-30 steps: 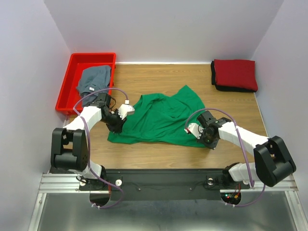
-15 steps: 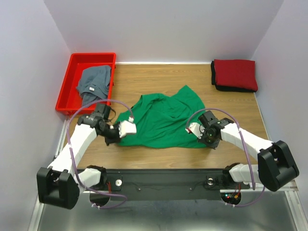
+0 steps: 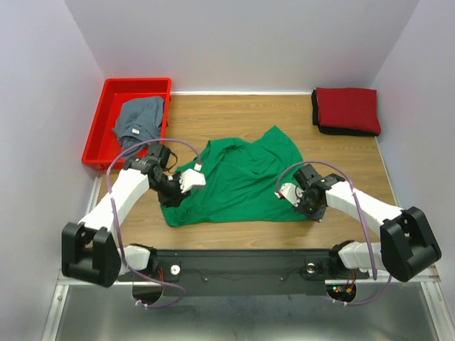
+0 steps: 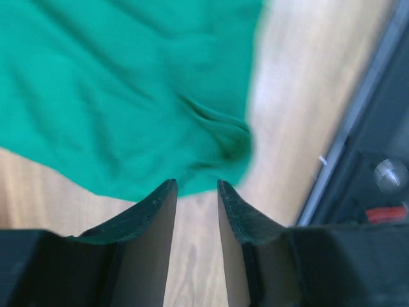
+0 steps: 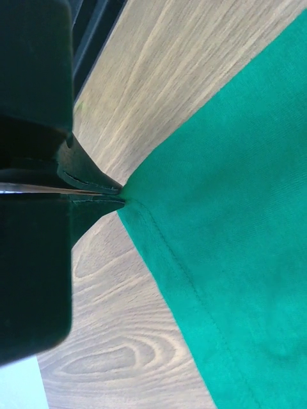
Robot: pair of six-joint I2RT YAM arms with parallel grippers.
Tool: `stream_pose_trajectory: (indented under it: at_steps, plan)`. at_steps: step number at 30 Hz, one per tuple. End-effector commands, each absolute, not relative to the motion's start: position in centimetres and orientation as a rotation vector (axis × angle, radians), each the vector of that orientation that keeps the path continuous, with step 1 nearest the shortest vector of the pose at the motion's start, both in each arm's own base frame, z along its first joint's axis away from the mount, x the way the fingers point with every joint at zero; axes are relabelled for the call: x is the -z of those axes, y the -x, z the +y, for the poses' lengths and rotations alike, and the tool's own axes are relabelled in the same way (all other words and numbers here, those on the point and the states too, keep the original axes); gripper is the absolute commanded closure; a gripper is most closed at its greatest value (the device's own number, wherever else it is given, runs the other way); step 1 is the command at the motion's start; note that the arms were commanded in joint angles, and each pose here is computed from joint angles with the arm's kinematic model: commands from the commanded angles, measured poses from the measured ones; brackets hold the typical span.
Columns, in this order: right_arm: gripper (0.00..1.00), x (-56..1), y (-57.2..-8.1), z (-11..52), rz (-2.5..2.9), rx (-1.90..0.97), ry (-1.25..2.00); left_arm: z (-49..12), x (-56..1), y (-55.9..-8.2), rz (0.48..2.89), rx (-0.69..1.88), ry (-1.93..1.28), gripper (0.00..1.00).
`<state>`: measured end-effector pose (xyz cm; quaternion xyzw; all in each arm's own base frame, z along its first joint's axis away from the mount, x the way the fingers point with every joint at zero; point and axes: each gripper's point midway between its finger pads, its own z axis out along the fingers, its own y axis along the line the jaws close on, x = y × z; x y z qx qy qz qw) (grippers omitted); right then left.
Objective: Fold and stack the t-shirts
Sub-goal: Flatten the tshirt out
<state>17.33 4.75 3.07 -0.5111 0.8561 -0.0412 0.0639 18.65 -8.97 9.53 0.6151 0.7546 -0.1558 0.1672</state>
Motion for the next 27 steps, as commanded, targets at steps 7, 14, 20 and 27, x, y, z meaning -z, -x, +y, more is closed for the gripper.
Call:
stream_pose_trajectory:
  at_steps: [7,14,20,27]
  plan:
    - [0.99,-1.9,-19.6,5.9,2.595,0.115,1.52,-11.4,-5.3,-27.4,2.331,0.44,-1.375,0.68]
    - [0.99,-0.9,-21.7,6.2,2.626,0.071,1.483,-11.8,-2.9,-32.3,2.405,0.42,-1.298,0.71]
    - [0.99,-1.8,-24.3,6.7,2.593,0.064,1.465,-12.0,-3.2,-36.3,2.401,0.398,-1.255,0.72]
    - [0.99,-3.9,-22.9,6.3,2.558,0.046,1.498,-12.6,-8.4,-32.6,2.26,0.528,-1.384,0.58]
